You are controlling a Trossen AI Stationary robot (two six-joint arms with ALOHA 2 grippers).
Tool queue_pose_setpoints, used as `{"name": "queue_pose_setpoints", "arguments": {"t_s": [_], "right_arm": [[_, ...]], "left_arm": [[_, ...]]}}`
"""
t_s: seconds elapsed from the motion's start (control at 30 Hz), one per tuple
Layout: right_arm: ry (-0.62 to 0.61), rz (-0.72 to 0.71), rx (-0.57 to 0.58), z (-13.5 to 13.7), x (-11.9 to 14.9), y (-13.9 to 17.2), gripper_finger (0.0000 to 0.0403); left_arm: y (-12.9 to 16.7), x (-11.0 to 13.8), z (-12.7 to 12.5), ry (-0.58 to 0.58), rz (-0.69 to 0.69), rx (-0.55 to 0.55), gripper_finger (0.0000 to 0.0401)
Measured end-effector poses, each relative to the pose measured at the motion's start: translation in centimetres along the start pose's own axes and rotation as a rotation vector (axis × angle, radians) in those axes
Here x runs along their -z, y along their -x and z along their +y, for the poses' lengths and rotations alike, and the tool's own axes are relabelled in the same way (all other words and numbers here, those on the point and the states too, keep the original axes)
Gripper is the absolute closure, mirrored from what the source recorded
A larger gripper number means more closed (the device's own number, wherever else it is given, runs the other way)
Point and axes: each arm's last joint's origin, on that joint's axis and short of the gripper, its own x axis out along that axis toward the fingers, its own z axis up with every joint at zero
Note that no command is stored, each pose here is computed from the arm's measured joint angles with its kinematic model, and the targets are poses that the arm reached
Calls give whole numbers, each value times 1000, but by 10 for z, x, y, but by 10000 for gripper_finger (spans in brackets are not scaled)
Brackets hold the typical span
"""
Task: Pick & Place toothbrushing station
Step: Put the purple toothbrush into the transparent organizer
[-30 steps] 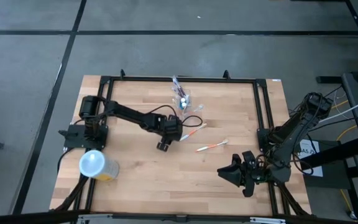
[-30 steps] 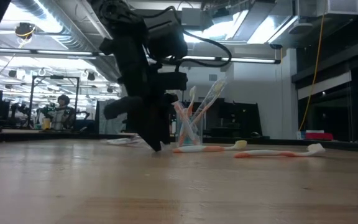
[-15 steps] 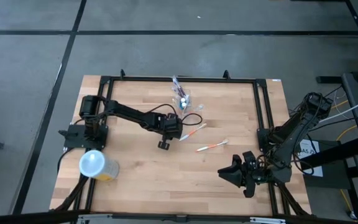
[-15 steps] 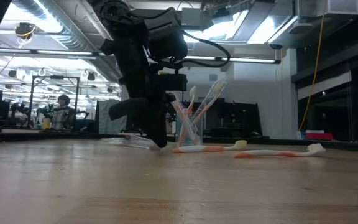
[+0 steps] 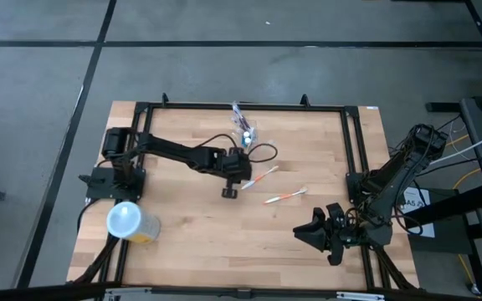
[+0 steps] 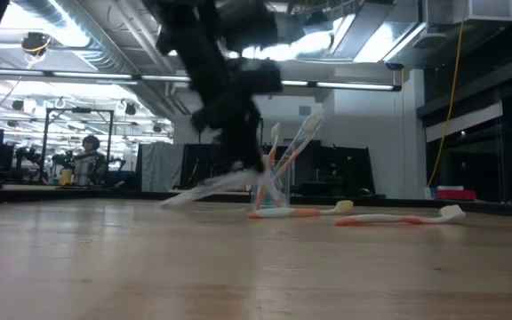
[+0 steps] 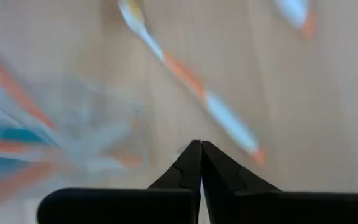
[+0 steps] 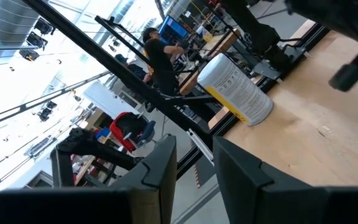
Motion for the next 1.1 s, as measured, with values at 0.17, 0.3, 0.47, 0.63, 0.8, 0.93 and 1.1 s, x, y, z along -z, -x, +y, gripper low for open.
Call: {"name": "queue_pose_setpoints", "arguments": {"t_s": [0.17,0.3,0.47,0.63,0.8,0.93,1.1], "right_arm": [[8,0,0,0,0,0,294],[20,-1,-1,0,0,0,294],[27,-1,-1,0,0,0,294],[45,-1,-1,0,0,0,294],[47,-7,4,0,0,0,294],[52,-14,13,0,0,0,294],[50,-14,12,0,0,0,294]], "left_arm": [[35,-28,8,126,-128,-104,399],[67,-44,17,222,-236,-199,399],[107,-50,32,362,-386,-292,399],[138,-51,49,447,-520,-354,399],[164,-56,69,529,-713,-401,399],[169,-53,94,579,-786,-449,399],[161,-44,126,633,-807,-470,399]]}}
